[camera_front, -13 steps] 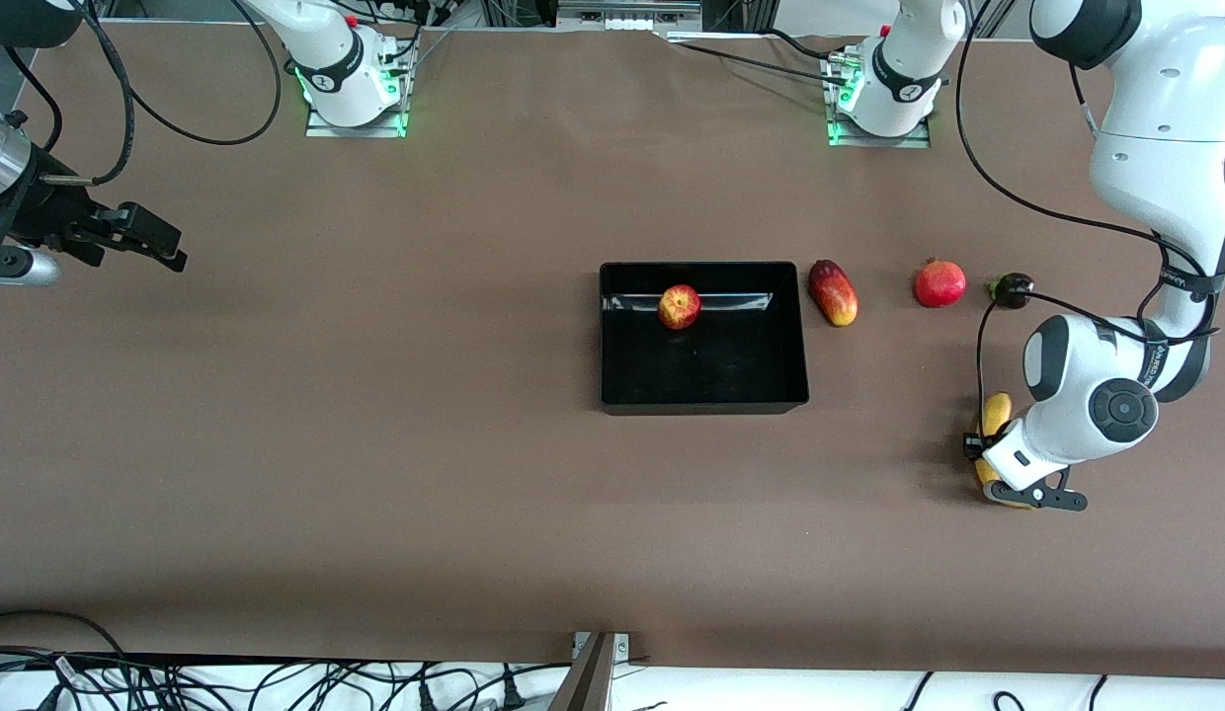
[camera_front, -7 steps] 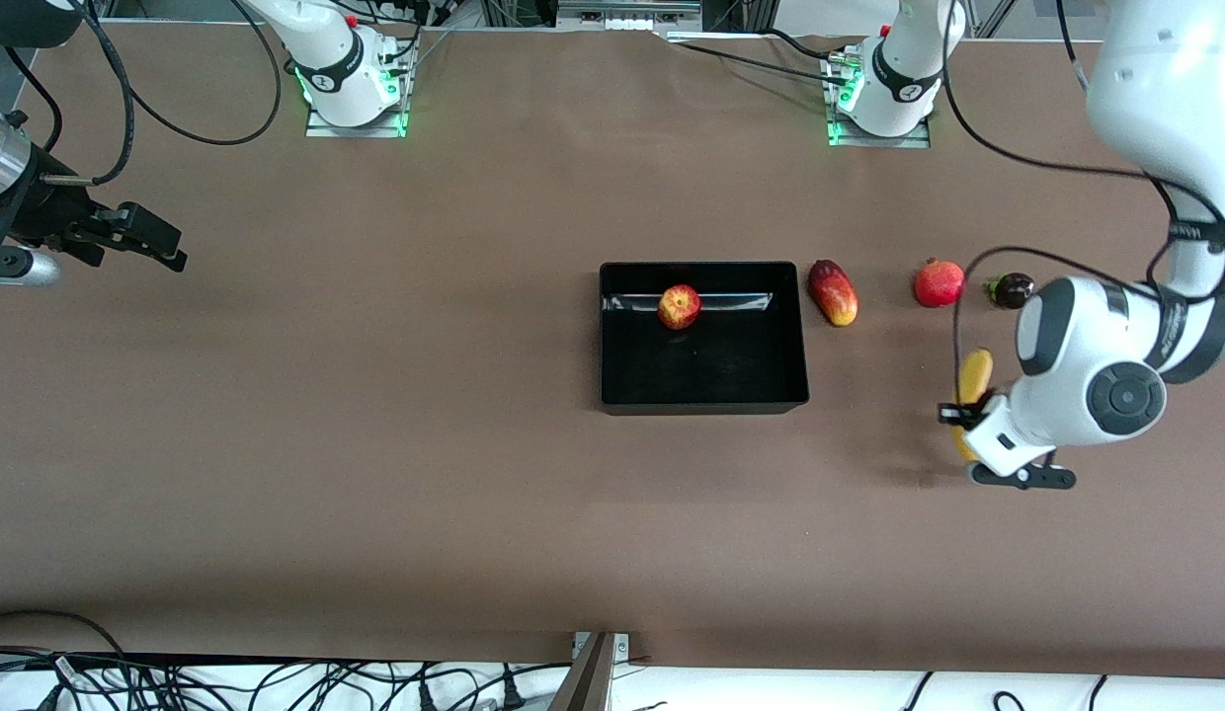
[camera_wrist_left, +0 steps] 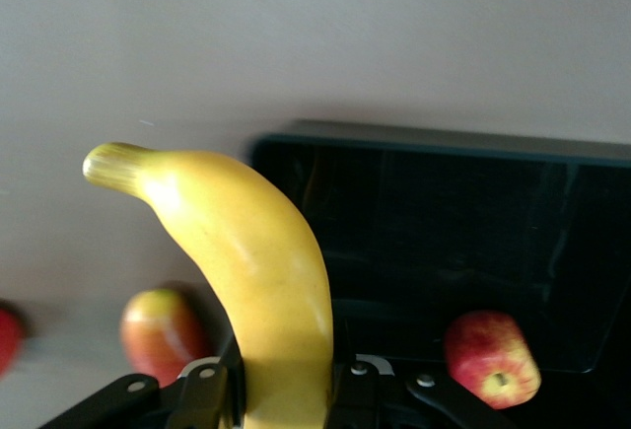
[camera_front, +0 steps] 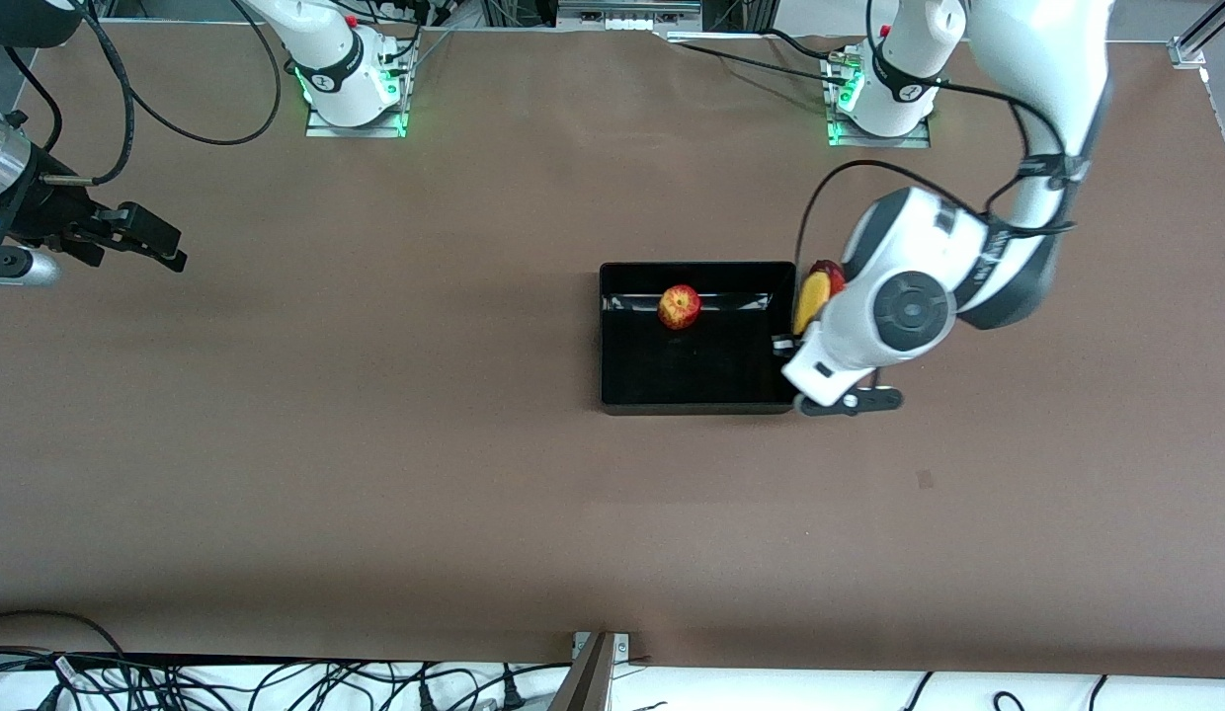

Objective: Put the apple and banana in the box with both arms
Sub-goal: 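Carry the banana over the black box with the left gripper, then lower the banana into the box and open the left gripper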

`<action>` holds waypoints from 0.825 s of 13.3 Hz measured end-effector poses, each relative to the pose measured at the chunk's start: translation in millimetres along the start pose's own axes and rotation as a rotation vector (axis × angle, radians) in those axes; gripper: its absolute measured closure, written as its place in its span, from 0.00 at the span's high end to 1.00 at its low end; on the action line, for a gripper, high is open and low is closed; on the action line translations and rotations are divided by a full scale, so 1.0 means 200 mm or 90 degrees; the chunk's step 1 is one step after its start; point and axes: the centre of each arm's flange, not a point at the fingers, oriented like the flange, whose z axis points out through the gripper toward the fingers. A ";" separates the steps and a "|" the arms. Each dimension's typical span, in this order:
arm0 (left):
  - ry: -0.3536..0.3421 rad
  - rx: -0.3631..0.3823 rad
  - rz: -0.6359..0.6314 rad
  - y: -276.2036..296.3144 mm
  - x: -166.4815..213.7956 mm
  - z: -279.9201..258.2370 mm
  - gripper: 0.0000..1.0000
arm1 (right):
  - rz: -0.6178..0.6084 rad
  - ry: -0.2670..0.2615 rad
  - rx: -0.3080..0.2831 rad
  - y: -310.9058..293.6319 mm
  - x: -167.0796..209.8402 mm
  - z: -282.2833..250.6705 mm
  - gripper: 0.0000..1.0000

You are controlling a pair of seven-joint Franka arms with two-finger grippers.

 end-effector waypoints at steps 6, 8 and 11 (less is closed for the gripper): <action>0.001 -0.014 -0.026 0.31 -0.04 0.37 0.34 | 0.000 0.000 0.000 0.00 0.00 0.00 1.00; 0.007 -0.023 -0.031 0.32 -0.03 0.40 0.34 | 0.000 0.000 0.000 0.00 0.00 0.00 1.00; 0.010 -0.030 -0.033 0.34 -0.01 0.48 0.34 | 0.000 0.000 0.000 0.00 0.00 0.00 1.00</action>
